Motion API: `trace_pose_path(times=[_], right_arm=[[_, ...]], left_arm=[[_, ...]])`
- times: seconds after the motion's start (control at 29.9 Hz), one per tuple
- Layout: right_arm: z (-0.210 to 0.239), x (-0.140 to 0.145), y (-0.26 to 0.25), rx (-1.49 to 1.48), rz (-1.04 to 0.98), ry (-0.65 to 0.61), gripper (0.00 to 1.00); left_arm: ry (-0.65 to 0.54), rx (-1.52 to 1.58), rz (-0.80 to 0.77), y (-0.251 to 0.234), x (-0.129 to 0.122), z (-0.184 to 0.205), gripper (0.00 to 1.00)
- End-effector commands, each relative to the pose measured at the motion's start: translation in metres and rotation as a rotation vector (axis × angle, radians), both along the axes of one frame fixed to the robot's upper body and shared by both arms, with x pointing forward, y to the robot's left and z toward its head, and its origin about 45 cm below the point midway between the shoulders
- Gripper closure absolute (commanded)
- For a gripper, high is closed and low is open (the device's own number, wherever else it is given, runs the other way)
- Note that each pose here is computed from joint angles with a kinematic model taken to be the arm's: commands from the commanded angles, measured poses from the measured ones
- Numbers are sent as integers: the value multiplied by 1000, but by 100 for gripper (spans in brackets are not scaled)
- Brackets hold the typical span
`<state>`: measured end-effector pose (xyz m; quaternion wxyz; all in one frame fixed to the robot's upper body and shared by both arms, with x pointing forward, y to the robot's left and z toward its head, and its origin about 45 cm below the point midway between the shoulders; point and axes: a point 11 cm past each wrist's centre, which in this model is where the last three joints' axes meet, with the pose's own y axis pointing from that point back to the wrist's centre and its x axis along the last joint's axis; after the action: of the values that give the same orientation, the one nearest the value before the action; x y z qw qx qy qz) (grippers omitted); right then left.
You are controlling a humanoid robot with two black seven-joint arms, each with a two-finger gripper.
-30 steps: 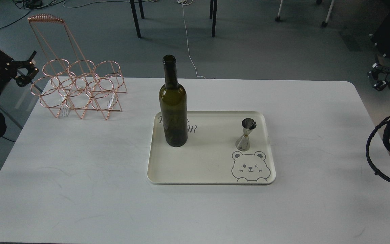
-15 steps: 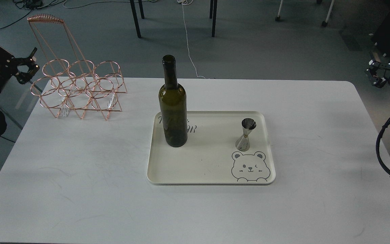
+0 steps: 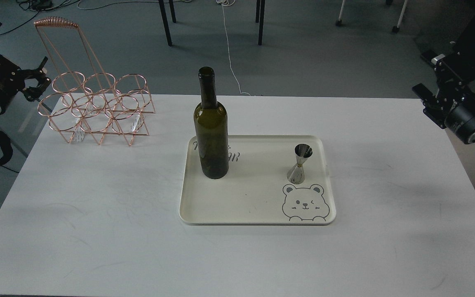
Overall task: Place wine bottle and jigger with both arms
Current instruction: 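Reach the right gripper toward the steel jigger on the tray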
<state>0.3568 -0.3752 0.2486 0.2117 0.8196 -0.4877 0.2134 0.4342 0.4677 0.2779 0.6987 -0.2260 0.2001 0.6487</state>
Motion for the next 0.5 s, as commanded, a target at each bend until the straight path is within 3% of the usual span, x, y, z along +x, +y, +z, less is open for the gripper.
trace_pose_path(times=[0.0,0.27,0.47], right_arm=[[-23,-17,10,-216,107,-38,2],[-62,-37,27,-482,306,-84,6],[-79,-18,52,-640,449,-169,8]], left_arm=[[0,4,-1,0,0,0,2],[-2,6,-13,-1,-1,0,2],[-2,6,-13,-1,-1,0,2]])
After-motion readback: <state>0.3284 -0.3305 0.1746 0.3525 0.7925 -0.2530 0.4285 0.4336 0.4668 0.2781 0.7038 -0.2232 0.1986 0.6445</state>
